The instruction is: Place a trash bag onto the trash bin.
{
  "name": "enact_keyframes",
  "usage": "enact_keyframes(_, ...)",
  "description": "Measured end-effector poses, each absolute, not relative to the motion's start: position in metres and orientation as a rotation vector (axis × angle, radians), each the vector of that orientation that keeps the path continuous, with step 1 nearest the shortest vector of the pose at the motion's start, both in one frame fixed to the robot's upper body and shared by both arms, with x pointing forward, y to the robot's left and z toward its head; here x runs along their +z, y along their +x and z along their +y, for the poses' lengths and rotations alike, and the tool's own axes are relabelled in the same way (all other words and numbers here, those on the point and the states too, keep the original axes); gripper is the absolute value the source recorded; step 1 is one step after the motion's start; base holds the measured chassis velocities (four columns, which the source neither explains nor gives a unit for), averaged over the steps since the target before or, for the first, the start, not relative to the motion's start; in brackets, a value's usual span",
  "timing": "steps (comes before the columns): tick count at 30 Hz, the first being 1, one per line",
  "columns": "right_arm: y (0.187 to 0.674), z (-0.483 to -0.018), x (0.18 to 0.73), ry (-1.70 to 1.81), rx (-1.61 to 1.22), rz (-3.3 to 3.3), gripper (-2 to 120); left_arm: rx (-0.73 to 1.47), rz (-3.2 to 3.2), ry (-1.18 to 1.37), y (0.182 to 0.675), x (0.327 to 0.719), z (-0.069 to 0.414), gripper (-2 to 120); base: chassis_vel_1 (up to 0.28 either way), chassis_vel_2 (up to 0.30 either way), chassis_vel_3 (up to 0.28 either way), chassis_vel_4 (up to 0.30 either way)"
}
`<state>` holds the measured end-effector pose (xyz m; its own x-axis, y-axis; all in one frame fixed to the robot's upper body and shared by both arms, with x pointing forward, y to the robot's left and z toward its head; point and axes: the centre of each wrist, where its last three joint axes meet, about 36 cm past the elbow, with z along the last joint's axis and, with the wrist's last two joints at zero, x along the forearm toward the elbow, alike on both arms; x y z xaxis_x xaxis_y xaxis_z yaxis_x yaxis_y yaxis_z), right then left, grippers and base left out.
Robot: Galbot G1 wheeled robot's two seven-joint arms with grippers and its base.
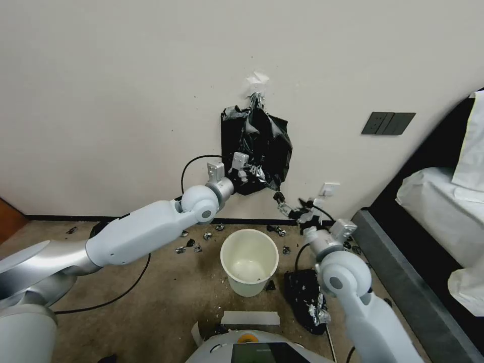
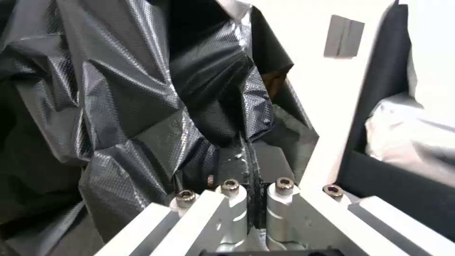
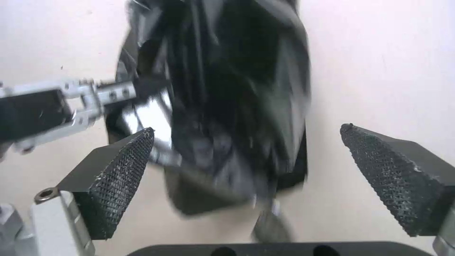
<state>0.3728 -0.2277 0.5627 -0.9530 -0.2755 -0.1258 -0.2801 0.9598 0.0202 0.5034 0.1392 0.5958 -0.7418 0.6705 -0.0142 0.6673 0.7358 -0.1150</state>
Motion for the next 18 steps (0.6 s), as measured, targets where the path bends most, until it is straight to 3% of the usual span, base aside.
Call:
enact_keyframes(7,0.418,-0.238,0.575,-0.484,-0.314,2.905,99,0.186,-2.906,-1.126,0.503,0.598,0.138,0,0.0,0.0,0.0,0.0)
enact_keyframes(18,0.445,-0.235,0.586,-0.544,-0.559,2.82,97,0.189,-2.907,-1.126,0.502,0.598,0.138,0,0.0,0.0,0.0,0.0)
